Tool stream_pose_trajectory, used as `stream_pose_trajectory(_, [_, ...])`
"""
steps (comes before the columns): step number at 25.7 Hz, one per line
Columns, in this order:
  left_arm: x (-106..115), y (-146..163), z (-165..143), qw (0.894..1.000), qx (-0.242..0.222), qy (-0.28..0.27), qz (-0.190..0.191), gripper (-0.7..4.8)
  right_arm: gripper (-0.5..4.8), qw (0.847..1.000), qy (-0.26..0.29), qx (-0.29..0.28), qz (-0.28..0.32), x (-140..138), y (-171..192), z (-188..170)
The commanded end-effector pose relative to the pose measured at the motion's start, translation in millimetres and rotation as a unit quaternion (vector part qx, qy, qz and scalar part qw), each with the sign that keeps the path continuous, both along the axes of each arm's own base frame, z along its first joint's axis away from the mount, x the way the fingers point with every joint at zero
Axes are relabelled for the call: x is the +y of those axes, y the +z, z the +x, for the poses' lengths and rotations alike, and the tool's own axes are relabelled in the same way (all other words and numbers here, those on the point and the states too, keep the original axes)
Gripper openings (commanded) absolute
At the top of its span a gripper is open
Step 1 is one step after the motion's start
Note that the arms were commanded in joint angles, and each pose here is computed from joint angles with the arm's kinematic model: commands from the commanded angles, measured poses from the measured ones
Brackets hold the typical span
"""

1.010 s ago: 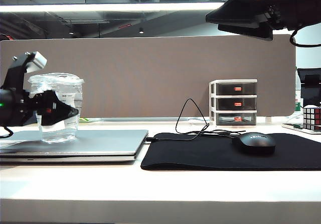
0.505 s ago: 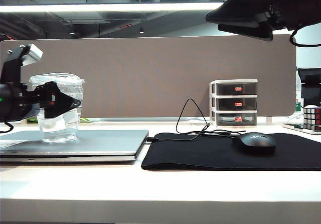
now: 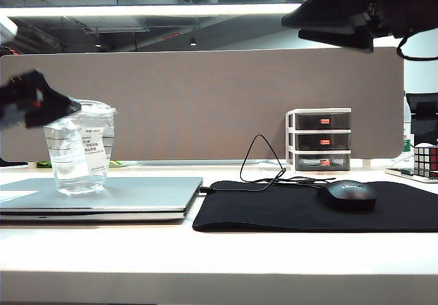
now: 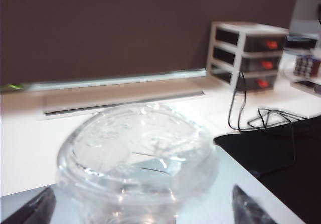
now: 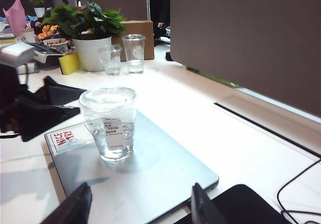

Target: Pick up the coffee cup and place it over the laptop.

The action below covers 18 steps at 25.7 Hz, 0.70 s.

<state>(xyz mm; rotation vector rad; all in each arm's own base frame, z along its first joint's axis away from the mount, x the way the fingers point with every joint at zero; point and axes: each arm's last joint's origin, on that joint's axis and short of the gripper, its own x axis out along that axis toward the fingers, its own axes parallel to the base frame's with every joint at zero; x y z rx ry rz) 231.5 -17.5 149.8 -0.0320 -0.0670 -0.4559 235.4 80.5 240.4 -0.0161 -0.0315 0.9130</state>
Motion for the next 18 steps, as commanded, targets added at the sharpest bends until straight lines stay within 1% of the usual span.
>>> stream_pose_trajectory(1, [2.7,13.6,-22.5,0.999,-0.04,0.035,-0.013,4.79,1.66,1.0,-0.003,-0.003,0.001,-1.1,6.1,-3.8])
stream_pose_trajectory(2, [3.2,15.2,-28.4,0.998,-0.041,0.042,-0.021,4.79,1.02,1.0,-0.003,-0.002,-0.002,-1.4,6.6,-4.9])
stream_pose_trajectory(3, [3.6,16.3,-32.8,0.998,-0.042,0.048,-0.027,4.79,0.55,1.0,-0.003,-0.003,-0.006,-1.8,7.3,-6.3])
stream_pose_trajectory(4, [3.8,17.2,-37.0,0.997,-0.043,0.049,-0.031,4.79,0.11,1.0,-0.003,-0.002,-0.011,-2.2,7.6,-7.8])
stream_pose_trajectory(5, [4.1,18.2,-42.9,0.997,-0.045,0.05,-0.036,4.79,-0.1,1.0,-0.006,-0.002,-0.016,-2.8,8.2,-9.3])
stream_pose_trajectory(8, [5.4,20.1,-55.0,0.996,-0.049,0.068,-0.039,4.79,-0.09,0.999,-0.031,-0.006,-0.034,-5.7,11.9,-15.6])
stream_pose_trajectory(10, [5.7,22.9,-63.2,0.995,-0.048,0.071,-0.04,4.79,-0.09,0.997,-0.058,-0.008,-0.042,-8.8,16.7,-21.7])
stream_pose_trajectory(11, [5.8,25.6,-66.3,0.996,-0.044,0.071,-0.04,4.58,-0.09,0.995,-0.083,-0.013,-0.05,-11.3,20.5,-26.4])
stream_pose_trajectory(17, [6.9,34.2,-79.0,0.995,-0.032,0.087,-0.043,4.46,-0.09,0.988,-0.145,-0.012,-0.054,-17.9,28.0,-38.6])
stream_pose_trajectory(18, [7.1,35.8,-82.0,0.995,-0.029,0.09,-0.044,4.21,-0.09,0.987,-0.153,-0.014,-0.053,-18.9,28.4,-40.6])
